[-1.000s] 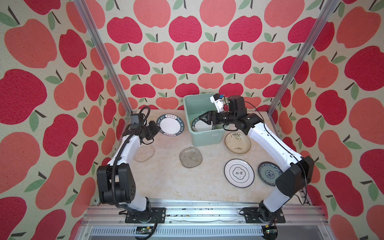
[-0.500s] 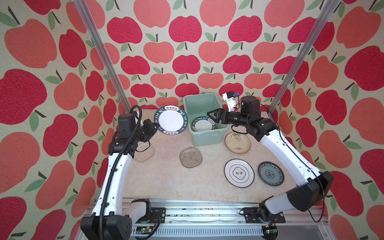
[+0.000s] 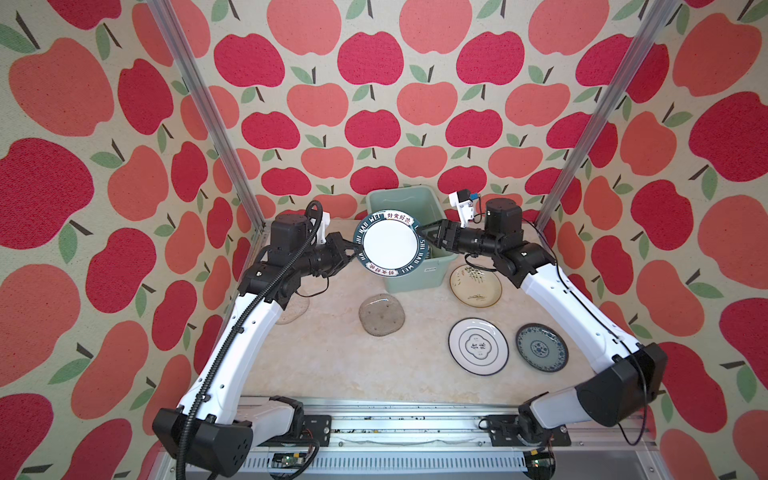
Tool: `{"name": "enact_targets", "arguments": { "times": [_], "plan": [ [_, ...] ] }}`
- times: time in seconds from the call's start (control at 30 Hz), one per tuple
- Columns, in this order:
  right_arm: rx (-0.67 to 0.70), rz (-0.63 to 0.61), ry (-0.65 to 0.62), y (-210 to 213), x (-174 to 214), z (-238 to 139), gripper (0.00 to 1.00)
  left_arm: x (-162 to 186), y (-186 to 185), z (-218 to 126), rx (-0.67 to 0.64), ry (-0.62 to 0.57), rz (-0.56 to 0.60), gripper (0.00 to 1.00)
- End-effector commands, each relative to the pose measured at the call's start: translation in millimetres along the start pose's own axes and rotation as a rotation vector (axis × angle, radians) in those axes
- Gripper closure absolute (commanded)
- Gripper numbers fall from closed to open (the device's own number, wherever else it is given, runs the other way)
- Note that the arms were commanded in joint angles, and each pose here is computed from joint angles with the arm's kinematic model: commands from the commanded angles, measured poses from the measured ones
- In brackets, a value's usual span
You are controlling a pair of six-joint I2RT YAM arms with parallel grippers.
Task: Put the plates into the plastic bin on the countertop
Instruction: 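Lift the plate upright with the left gripper toward the right gripper, then grasp the plate's rim with the right gripper while the left gripper releases, then carry the upright plate into the bin with the right gripper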
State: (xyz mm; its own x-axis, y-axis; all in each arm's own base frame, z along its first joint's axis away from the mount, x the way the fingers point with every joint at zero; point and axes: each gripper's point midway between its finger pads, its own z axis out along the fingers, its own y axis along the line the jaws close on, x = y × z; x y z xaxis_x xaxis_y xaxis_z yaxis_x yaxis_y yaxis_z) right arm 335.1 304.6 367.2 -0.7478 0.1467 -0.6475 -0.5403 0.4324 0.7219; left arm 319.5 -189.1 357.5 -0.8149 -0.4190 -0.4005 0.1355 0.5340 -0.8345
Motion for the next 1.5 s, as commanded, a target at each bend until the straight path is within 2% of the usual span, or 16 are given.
{"name": "enact_targets", "arguments": {
  "times": [0.0,0.1,0.33,0.77,0.83,0.9,1.03,1.17,1.3,1.47],
  "plan": [
    [-0.065,0.026,0.003,8.4,-1.4,0.6,0.31,-6.1,-25.4,-0.9,0.064,-0.010,0.043,1.00],
    [-0.079,0.051,0.015,6.4,0.9,3.4,0.37,-4.7,-28.0,3.3,0.068,-0.003,0.045,1.00],
    [-0.114,0.119,0.053,3.2,5.6,12.7,0.66,-3.4,-26.6,11.3,0.068,0.007,0.035,1.00],
    [-0.117,0.143,0.063,-0.4,1.9,15.7,1.00,-12.3,-25.8,27.1,0.088,0.001,0.023,1.00],
    [-0.108,0.143,0.056,-2.1,-1.2,15.3,1.00,-14.1,-24.8,28.7,0.083,-0.004,0.022,0.97],
    [-0.087,0.140,0.043,-5.0,-5.7,13.9,1.00,-15.5,-23.0,29.2,0.076,-0.012,0.021,0.89],
    [-0.006,0.105,-0.014,-15.3,-22.1,7.7,1.00,-18.8,-23.2,26.6,0.074,-0.039,0.042,0.58],
    [0.085,0.059,-0.064,-28.7,-41.7,2.8,1.00,-22.9,-18.8,16.6,0.044,-0.096,0.075,0.42],
    [0.212,0.024,-0.082,-52.2,-59.5,2.3,1.00,-32.4,-3.3,-1.1,-0.031,-0.215,0.107,0.19],
    [0.373,-0.015,-0.070,-85.0,-80.6,8.5,1.00,-46.1,16.1,-16.2,-0.073,-0.322,0.127,0.10]
  ]
}}
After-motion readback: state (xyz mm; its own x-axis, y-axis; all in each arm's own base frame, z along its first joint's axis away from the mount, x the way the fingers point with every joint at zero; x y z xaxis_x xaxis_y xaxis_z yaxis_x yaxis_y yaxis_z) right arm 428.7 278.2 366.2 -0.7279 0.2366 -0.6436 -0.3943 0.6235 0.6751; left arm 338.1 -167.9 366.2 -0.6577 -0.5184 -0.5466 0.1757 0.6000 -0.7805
